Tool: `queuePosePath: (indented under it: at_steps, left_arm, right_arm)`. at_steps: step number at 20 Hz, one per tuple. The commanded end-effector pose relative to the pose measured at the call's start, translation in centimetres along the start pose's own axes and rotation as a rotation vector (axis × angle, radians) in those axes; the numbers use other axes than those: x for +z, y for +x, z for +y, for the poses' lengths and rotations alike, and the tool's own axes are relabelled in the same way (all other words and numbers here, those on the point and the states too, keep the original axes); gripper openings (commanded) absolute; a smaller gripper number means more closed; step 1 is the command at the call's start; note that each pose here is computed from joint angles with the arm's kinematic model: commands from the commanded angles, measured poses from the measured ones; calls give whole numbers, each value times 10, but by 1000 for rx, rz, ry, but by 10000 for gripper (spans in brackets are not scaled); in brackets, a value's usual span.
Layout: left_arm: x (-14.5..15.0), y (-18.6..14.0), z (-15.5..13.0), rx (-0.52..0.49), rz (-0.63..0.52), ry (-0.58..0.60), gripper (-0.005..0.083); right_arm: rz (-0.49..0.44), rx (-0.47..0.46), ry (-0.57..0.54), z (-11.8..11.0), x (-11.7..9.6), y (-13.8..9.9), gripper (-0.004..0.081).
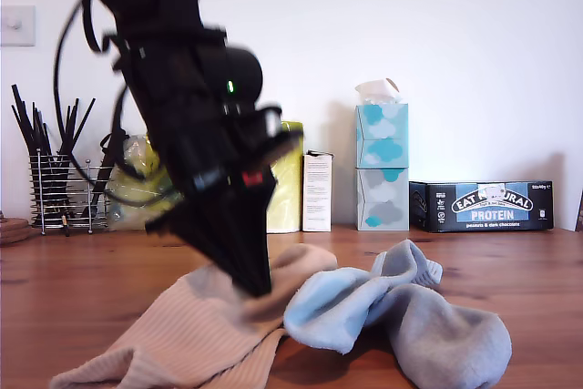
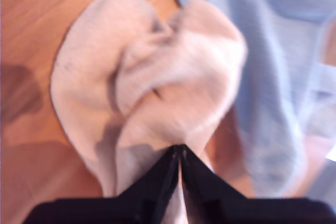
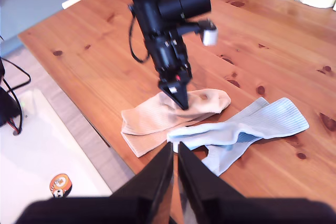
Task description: Pair up the socks based on colour and pattern, by placing each sock on top of its pair
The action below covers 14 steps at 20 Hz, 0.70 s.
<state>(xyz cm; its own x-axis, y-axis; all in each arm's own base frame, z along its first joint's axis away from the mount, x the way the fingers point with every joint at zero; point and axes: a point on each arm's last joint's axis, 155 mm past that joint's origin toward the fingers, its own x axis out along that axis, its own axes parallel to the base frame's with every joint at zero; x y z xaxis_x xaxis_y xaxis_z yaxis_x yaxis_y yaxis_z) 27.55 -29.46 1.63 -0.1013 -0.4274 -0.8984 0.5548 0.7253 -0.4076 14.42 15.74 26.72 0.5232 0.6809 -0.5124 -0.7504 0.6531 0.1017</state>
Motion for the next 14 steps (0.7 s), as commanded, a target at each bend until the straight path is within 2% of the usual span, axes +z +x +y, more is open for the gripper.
queuePosePath:
  at_steps: [1, 4, 7, 11, 14]
  left_arm:
    - [4, 6, 7, 21, -23, 15, -19]
    - [15, 12, 16, 58, -60, 27, -19]
    - [14, 26, 27, 73, -46, 2, -19]
    - [18, 21, 51, 189, -60, 28, -19]
    - [19, 14, 66, 202, -68, -8, -19]
  right_arm:
    - [-10, 0, 4, 0, 2, 1, -12]
    - [-24, 0, 6, -1, 6, 1, -12]
    - [-30, -1, 12, -1, 7, 1, -12]
    - [-25, -1, 22, -1, 7, 2, -12]
    - [-13, 0, 25, -1, 5, 4, -12]
